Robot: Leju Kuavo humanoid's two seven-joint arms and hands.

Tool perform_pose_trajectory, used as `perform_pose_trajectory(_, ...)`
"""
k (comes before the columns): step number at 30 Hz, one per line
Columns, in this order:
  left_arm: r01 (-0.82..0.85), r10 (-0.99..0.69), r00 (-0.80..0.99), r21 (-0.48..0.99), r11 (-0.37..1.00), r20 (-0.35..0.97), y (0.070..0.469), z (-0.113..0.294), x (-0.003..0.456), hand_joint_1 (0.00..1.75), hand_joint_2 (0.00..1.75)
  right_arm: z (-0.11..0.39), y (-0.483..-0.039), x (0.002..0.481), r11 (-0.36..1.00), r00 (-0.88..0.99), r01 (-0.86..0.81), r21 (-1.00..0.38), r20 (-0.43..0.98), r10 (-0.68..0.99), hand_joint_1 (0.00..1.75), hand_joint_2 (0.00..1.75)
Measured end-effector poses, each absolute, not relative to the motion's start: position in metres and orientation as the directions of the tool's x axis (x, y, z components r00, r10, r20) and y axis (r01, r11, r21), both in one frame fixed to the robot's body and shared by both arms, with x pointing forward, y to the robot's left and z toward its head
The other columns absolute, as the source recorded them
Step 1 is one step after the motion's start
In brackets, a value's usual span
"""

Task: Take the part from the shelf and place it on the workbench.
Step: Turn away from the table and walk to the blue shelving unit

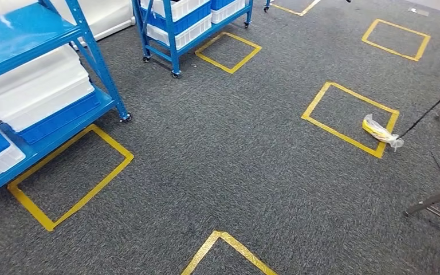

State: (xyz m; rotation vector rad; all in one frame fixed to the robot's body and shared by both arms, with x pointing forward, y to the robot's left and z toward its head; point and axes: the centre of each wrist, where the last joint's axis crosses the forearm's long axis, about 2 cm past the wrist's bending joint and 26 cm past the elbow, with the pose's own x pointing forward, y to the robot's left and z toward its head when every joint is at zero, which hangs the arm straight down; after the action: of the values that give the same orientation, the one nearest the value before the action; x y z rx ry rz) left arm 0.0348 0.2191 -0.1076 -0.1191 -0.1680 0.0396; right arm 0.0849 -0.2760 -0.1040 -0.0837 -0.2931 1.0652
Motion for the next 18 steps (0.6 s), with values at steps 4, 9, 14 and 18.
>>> perform_pose_trajectory(4, -0.029, 0.049, 0.985, -0.122, 0.992, 0.165, 0.2192, -0.1076, 0.0351, 0.00, 0.00, -0.1039, -0.2760, 0.0853, 0.486, 0.450, -0.849, -0.210, 0.198, 0.871, 0.00, 1.75)
perform_pose_trajectory(9, -0.029, 0.049, 0.985, -0.122, 0.992, 0.166, 0.2195, -0.1075, 0.0356, 0.00, 0.00, -0.1040, -0.2747, 0.0845, 0.485, 0.449, -0.849, -0.208, 0.200, 0.871, 0.00, 1.75)
perform_pose_trajectory(14, -0.029, 0.049, 0.985, -0.121, 0.992, 0.164, 0.2204, -0.1078, 0.0345, 0.00, 0.00, -0.1037, -0.2745, 0.0859, 0.481, 0.445, -0.853, -0.204, 0.200, 0.873, 0.00, 1.75)
perform_pose_trajectory(18, -0.028, 0.049, 0.984, -0.124, 0.992, 0.170, 0.2213, -0.1076, 0.0379, 0.00, 0.00, -0.1032, -0.2784, 0.0894, 0.470, 0.436, -0.859, -0.201, 0.193, 0.879, 0.00, 1.75)
